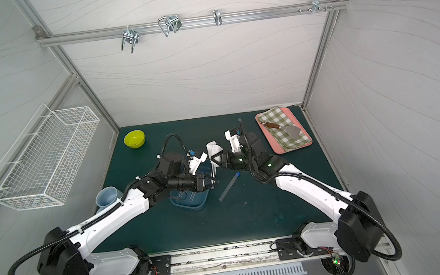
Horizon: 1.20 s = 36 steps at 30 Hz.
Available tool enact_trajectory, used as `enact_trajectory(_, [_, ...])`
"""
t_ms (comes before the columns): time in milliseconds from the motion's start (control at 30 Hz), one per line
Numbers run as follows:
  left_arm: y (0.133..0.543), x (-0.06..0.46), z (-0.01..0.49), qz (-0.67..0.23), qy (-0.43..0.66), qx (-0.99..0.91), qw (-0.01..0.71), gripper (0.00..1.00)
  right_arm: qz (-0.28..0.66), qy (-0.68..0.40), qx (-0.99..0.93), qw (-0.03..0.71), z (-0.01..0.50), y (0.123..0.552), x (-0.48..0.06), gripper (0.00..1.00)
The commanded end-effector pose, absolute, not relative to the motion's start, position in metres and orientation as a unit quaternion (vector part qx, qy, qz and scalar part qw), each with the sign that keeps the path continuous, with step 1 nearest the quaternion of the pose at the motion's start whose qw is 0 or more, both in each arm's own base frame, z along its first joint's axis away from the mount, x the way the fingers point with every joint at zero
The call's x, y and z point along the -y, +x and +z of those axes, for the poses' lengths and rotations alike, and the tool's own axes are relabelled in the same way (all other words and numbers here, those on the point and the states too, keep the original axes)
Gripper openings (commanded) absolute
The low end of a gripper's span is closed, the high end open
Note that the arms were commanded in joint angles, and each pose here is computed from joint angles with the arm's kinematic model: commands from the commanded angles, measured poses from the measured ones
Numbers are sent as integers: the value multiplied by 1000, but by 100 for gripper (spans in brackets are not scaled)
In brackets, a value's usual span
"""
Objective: Wipe the exteriors of test tubes
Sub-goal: Wipe the dirt from the test tube.
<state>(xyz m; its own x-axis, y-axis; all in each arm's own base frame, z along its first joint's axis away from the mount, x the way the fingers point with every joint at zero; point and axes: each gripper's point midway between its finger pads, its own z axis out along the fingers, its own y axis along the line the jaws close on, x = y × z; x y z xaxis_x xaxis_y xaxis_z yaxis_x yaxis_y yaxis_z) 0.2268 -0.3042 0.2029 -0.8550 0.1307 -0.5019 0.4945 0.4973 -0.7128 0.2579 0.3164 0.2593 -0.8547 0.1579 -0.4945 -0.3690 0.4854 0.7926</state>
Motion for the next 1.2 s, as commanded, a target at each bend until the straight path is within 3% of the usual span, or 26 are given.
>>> enact_trajectory(0, [238,309,236,-483,197,-819,239,7,502,-84,-827,239,249,241,-325,28])
enact_trajectory(367, [241,307,237,-480,194,-821,242,7,497,-75,-838,212,222,210,-331,28])
enact_trajectory(867, [238,307,233,-486,191,-820,235,7,496,-89,-827,249,252,275,-327,27])
enact_trajectory(1167, [239,307,233,-483,191,-821,236,7,495,-90,-837,214,226,237,-336,27])
